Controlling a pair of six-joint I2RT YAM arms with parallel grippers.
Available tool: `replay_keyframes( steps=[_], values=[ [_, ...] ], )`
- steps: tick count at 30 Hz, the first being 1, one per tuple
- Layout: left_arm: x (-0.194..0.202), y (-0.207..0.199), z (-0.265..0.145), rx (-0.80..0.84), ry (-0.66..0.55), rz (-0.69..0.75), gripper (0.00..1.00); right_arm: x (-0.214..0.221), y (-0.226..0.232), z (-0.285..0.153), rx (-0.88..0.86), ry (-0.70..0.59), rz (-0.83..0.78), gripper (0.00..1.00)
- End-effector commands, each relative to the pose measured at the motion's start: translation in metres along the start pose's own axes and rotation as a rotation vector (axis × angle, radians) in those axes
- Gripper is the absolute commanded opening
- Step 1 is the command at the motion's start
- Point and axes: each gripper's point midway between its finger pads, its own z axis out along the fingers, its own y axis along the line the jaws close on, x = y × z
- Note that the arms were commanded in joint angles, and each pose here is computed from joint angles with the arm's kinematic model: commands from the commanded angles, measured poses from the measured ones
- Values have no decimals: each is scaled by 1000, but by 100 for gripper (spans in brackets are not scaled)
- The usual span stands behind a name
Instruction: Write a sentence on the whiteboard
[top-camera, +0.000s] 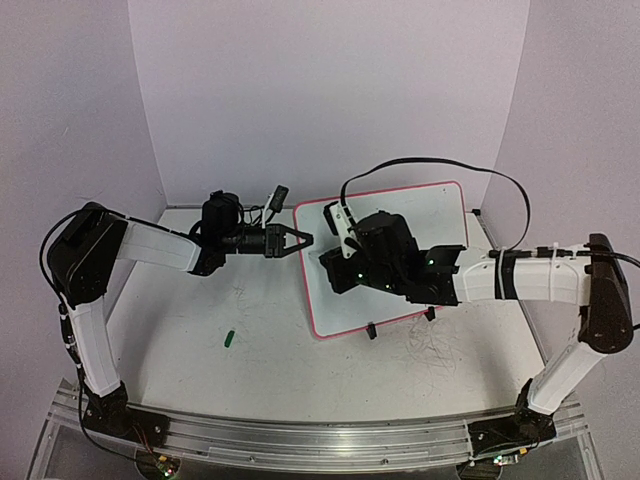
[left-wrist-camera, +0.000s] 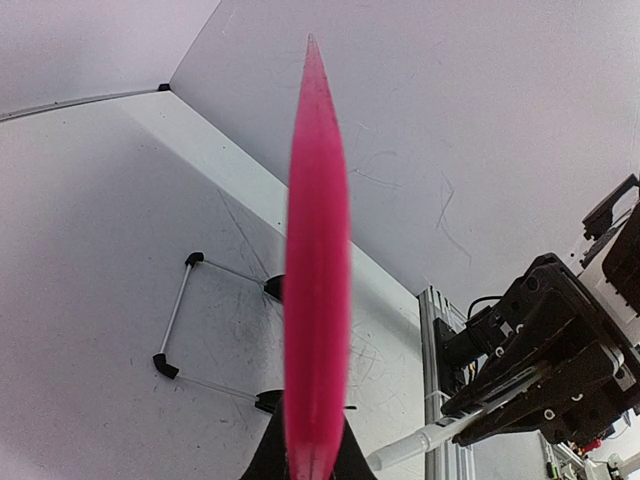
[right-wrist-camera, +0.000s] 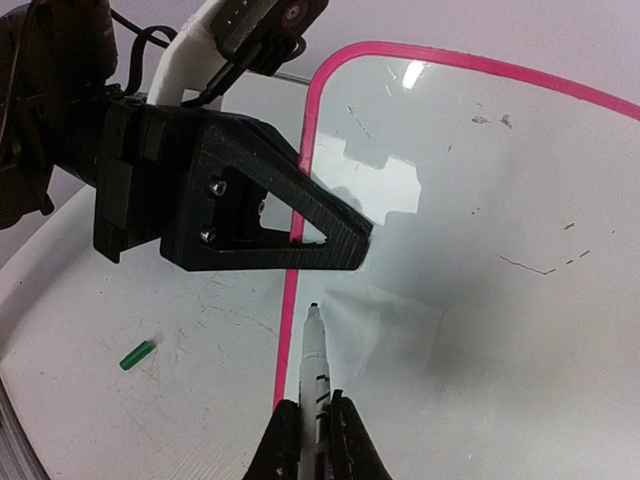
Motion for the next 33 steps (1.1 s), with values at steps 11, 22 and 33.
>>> replay_keyframes(
  steps=[11, 22, 33],
  values=[
    [-14, -6, -2, 25, -10, 8, 0, -25, 4, 7, -5, -62, 33, 0],
    [-15, -8, -2, 29, -11, 9, 0, -21, 1, 14, 24, -57, 44, 0],
    [-17, -9, -2, 34, -11, 11, 0, -10, -13, 14, 95, -40, 63, 0]
  ],
)
